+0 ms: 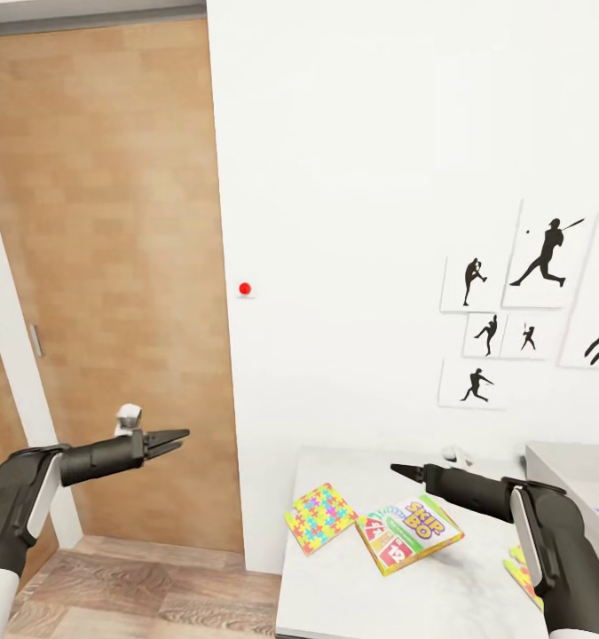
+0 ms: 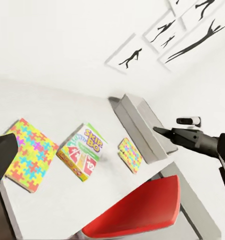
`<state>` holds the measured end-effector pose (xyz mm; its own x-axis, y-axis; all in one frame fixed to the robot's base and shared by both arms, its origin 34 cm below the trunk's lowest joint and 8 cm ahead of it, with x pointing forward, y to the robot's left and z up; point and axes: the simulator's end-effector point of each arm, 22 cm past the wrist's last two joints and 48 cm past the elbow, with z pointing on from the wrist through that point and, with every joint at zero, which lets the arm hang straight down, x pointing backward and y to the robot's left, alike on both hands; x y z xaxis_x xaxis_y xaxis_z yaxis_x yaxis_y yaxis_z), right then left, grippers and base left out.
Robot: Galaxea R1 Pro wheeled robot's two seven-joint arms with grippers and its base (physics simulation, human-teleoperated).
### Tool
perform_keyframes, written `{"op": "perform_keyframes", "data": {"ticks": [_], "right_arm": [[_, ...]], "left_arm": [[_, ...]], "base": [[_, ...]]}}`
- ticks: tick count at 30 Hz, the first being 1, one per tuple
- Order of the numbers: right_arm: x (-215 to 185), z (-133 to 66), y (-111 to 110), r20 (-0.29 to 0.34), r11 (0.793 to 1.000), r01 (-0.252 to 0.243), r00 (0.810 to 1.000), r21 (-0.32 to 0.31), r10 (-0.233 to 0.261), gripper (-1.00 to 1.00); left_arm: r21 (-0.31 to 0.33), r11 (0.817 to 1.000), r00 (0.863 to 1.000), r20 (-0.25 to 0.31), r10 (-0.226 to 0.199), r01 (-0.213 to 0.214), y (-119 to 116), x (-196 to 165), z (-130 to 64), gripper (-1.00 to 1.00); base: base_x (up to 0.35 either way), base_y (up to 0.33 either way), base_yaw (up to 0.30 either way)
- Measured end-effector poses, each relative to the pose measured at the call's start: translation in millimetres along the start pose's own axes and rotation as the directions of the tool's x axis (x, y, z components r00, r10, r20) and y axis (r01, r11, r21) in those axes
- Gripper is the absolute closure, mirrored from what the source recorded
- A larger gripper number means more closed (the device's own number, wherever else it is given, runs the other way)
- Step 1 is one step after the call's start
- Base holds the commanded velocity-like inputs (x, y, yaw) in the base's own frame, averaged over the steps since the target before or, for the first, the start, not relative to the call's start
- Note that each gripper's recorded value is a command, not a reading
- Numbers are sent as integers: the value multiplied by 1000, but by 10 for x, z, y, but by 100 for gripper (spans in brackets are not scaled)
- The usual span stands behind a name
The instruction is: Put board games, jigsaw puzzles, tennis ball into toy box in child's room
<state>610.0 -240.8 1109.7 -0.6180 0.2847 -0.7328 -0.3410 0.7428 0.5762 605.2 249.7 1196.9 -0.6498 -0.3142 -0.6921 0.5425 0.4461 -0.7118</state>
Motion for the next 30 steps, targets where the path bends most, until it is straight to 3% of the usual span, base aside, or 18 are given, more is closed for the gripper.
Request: {"op": "perform_keyframes", "data": {"ticks": [4, 11, 24, 27, 30], "right_arm": [[-7, 27, -26, 4, 999, 10, 1000, 31, -10, -100], [20, 121, -150, 9, 990, 4, 1000, 141, -6, -100], [20, 146, -177, 16, 986, -1, 1000, 168, -1, -100], [4, 140, -178, 19, 985, 3, 1000, 171, -6, -100], [-9, 131, -182, 21, 985, 5, 1000, 174, -9, -100]], "left_arm": [[-88, 996, 1000, -1, -3, 3, 196, 5, 0, -100], [-224, 975, 1000, -3, -4, 3, 490, 12, -28, -100], [-264, 964, 1000, -4, 0, -1, 584, 13, -53, -100], [-299, 954, 1000, -8, -21, 17, 710, 66, -69, -100], [-363, 931, 999, -11, -41, 34, 896, 121, -112, -100]], "base": [[3, -1, 0], [1, 69, 0], [0, 91, 0], [0, 3, 0], [0, 1, 0]]}}
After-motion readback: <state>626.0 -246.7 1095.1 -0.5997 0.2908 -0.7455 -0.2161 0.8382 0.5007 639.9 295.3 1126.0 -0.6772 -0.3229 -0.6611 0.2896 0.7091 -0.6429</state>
